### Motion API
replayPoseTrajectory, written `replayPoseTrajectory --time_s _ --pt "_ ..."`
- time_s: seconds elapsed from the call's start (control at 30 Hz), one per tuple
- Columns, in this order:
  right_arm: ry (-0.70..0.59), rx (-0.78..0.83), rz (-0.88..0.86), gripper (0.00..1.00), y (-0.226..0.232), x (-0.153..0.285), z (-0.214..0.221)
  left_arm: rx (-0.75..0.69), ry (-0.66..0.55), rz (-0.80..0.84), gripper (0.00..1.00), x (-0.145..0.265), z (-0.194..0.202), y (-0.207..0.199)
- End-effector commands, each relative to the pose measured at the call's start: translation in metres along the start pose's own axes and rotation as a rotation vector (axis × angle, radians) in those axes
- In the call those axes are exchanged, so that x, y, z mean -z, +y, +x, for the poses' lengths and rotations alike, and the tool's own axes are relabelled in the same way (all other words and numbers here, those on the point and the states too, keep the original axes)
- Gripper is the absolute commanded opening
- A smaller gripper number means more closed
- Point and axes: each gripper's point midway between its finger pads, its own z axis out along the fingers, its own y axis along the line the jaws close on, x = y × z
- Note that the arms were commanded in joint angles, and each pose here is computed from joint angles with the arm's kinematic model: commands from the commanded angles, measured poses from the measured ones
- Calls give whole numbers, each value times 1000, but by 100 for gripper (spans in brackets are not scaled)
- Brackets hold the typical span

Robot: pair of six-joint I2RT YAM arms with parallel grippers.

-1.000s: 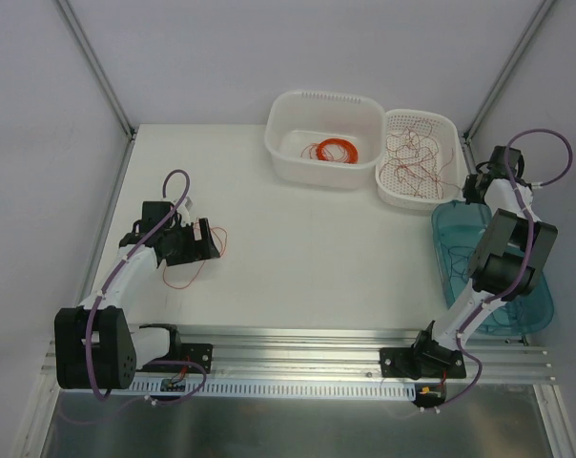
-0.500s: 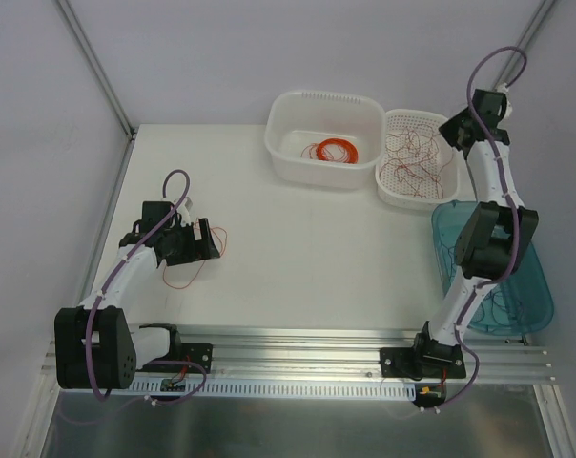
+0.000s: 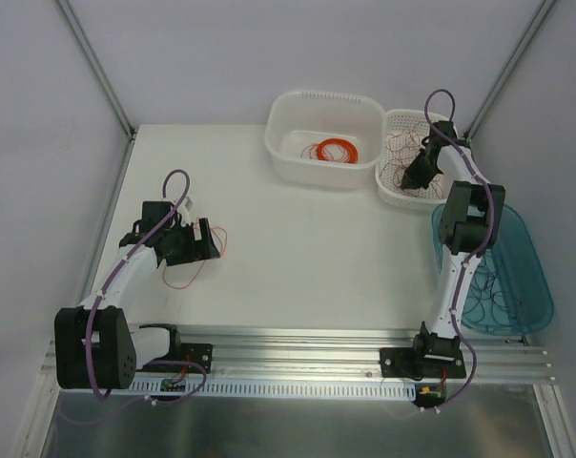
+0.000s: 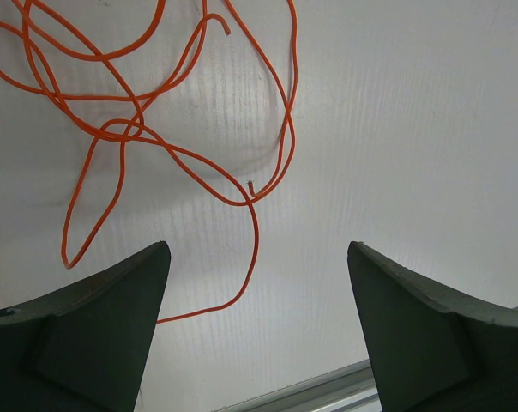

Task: Untangle the cables

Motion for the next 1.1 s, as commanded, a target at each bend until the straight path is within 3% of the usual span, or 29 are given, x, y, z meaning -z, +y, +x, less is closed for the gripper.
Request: replayPoseTrajectory --time_s 0.0,0.07,0.1,0.2,0.4,0.7,0.93,1.07 --pt "-28 40 13 14 2 26 -9 -32 -35 19 86 7 -12 -8" --pt "-52 58 -12 28 9 37 -16 -29 -40 24 86 8 -13 -9" --pt "-83 79 -30 42 15 52 -23 -29 -39 28 86 8 -12 -10" --pt "-142 107 -60 59 25 78 -36 -31 -46 39 86 9 -14 -12" --pt "-270 172 -133 80 43 149 -50 -31 -58 47 86 12 -16 -15" --pt "-460 305 -178 99 44 251 -39 12 -104 -7 85 18 -23 -9" --pt "-429 457 -300 97 58 281 52 187 -156 -121 82 19 -39 4" --pt "-313 589 -323 97 49 261 127 227 -176 -193 79 16 -57 14"
